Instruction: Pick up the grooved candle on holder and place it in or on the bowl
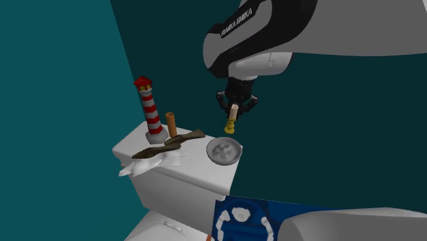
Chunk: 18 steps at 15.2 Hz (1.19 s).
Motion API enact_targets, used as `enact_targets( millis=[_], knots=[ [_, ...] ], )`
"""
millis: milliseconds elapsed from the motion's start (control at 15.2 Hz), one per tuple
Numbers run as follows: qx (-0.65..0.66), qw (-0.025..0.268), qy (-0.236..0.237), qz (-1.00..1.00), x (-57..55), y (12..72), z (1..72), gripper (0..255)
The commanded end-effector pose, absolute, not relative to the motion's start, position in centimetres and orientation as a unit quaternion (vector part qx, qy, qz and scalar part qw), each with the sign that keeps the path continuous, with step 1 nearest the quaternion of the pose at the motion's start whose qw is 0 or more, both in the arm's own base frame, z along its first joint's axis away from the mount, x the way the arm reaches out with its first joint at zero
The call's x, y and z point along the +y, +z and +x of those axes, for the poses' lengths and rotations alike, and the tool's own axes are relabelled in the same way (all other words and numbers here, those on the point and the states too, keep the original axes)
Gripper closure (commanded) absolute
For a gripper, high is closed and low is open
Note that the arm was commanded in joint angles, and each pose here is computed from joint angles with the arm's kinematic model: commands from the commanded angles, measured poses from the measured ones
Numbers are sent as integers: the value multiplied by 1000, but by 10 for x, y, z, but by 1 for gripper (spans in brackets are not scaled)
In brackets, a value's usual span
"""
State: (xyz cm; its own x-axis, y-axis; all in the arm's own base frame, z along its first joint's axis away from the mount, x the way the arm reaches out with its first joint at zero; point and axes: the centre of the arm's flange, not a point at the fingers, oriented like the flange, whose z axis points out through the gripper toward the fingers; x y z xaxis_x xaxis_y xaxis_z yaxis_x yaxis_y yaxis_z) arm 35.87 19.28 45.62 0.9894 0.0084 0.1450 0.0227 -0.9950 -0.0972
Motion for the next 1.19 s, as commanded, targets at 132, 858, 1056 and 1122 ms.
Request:
enact_targets(
  millis=[132,858,1056,1122],
  knots=[
    [-8,49,-72,-996,193,478,360,255],
    [-8,49,-72,-996,209,507,317,0],
    [-24,42,-121,-991,206,467,315,0],
    [-30,40,-137,-989,205,454,315,0]
  ],
)
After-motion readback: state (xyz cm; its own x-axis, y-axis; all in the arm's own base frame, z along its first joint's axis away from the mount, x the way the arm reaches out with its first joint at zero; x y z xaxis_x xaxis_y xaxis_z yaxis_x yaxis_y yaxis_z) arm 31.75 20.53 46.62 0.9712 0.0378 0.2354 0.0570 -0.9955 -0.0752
